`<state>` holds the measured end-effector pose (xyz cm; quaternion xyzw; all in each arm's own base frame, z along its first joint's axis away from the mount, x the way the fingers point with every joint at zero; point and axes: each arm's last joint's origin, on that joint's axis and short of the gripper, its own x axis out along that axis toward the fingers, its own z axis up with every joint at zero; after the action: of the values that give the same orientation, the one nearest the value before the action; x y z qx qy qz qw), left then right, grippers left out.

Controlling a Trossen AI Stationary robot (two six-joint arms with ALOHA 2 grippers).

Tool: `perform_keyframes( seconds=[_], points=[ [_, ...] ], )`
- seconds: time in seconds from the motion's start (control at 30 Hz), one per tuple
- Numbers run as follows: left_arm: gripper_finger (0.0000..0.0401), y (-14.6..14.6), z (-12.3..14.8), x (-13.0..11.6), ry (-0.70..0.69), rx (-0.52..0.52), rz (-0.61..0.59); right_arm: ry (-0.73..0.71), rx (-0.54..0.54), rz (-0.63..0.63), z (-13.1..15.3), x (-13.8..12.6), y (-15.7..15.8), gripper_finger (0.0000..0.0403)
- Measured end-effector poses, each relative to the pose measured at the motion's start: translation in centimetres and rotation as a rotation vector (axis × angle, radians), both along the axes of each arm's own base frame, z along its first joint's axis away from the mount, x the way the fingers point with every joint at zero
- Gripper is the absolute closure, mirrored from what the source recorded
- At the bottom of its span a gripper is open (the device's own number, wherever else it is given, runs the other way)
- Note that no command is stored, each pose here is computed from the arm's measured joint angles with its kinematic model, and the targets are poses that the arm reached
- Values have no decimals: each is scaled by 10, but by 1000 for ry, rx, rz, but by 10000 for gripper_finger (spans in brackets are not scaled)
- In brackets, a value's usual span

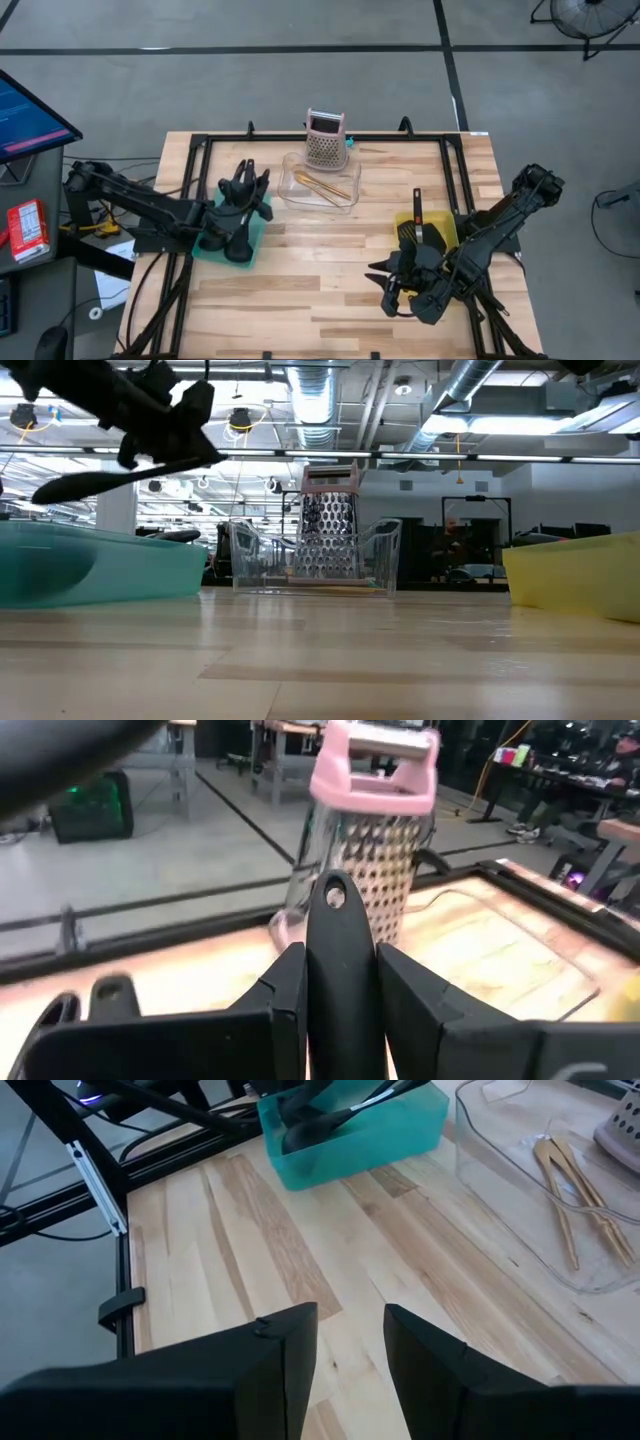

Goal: Pick & Place Kitchen Items
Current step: Put the black spoon into the green bin

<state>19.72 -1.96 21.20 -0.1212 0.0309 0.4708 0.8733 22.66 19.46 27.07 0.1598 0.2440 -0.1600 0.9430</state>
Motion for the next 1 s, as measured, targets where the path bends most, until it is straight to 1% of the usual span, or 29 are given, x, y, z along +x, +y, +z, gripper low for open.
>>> perform_keyframes(
  seconds=[0.1,0.27,0.43,0.6,0.77,0.87,1.0],
  points=[
    [332,1,-11,-5,9,-10,6,0,0,0,0,0,0,285],
    [332,3,-26,-11,-22,-52,24,0,0,0,0,0,0,285],
    [332,3,-34,-15,-2,-58,14,0,0,0,0,0,0,285],
    [332,3,-44,-18,35,-85,-36,0,0,0,0,0,0,285],
    [330,3,-45,-19,39,-87,-41,0,2,-1,0,0,0,285],
    [316,3,-45,-19,43,-84,-42,0,2,-1,0,0,0,285],
    [278,3,-45,-18,70,-75,-61,0,2,-1,0,0,0,285]
  ],
)
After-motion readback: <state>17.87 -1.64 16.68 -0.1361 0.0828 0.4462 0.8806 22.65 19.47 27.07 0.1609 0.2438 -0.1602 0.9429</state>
